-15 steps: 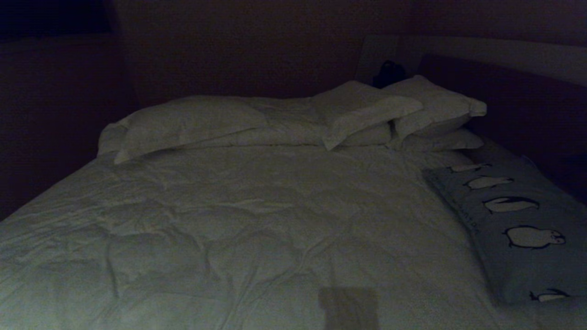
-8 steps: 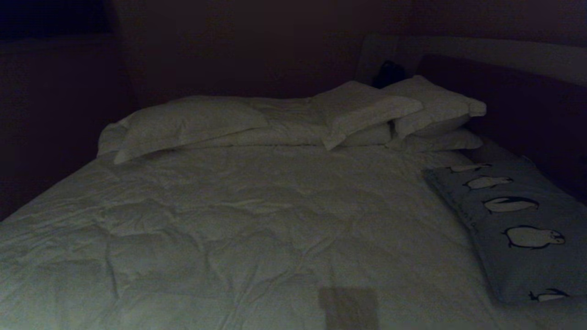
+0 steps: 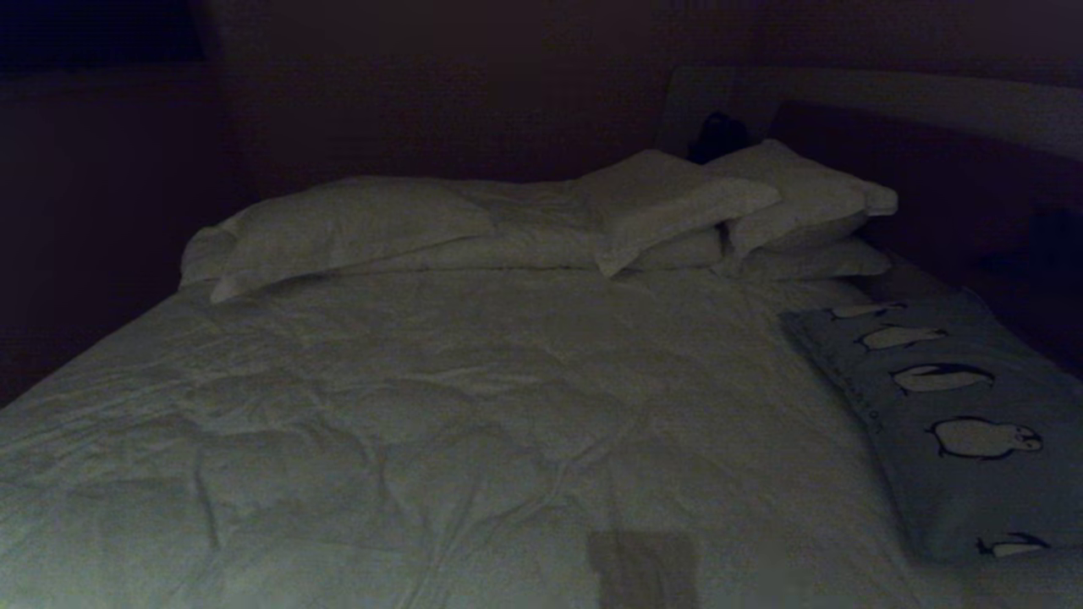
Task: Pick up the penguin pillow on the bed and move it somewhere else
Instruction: Pick up the pillow
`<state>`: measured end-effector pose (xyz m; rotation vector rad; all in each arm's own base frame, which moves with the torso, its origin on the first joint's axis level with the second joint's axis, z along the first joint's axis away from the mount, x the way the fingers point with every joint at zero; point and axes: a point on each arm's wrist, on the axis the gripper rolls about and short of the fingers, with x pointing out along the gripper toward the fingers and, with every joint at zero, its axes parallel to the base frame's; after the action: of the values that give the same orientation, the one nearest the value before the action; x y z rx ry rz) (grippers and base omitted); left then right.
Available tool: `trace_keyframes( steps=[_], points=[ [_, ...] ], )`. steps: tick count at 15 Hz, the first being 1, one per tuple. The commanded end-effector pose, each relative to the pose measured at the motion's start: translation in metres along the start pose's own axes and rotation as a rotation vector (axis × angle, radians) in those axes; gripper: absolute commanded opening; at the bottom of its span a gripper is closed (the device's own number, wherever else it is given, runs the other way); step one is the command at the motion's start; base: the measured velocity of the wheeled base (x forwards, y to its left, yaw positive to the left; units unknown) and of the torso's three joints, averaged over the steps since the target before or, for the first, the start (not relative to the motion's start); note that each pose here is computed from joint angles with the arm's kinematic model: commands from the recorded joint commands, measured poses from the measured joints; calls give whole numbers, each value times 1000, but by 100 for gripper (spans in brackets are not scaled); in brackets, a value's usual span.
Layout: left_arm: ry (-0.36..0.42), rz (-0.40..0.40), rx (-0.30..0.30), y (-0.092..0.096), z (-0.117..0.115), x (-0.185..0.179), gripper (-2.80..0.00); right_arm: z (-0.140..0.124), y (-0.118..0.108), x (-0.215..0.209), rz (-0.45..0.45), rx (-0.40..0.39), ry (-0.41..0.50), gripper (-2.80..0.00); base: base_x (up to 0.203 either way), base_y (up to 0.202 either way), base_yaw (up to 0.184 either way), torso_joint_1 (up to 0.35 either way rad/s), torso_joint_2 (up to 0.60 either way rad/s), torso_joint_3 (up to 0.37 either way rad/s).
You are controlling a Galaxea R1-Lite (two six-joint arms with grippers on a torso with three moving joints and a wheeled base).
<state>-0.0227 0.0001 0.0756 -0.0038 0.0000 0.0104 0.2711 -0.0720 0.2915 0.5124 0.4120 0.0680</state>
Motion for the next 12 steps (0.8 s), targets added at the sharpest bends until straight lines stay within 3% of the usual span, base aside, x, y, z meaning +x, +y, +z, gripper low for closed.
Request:
trace_keyframes(
  steps=[1, 3, 7, 12],
  points=[
    [0, 0, -1, 0, 0, 0, -280, -33, 8, -17, -122, 255, 283, -280, 0, 0, 0, 0, 0, 0],
    [0, 0, -1, 0, 0, 0, -280, -46, 19, -42, -136, 260, 373, -280, 0, 0, 0, 0, 0, 0],
    [0, 0, -1, 0, 0, 0, -280, -81, 36, -110, -76, 42, 493, -280, 0, 0, 0, 0, 0, 0],
    [0, 0, -1, 0, 0, 0, -280, -137, 48, -194, 10, -235, 392, -280, 0, 0, 0, 0, 0, 0]
  ],
)
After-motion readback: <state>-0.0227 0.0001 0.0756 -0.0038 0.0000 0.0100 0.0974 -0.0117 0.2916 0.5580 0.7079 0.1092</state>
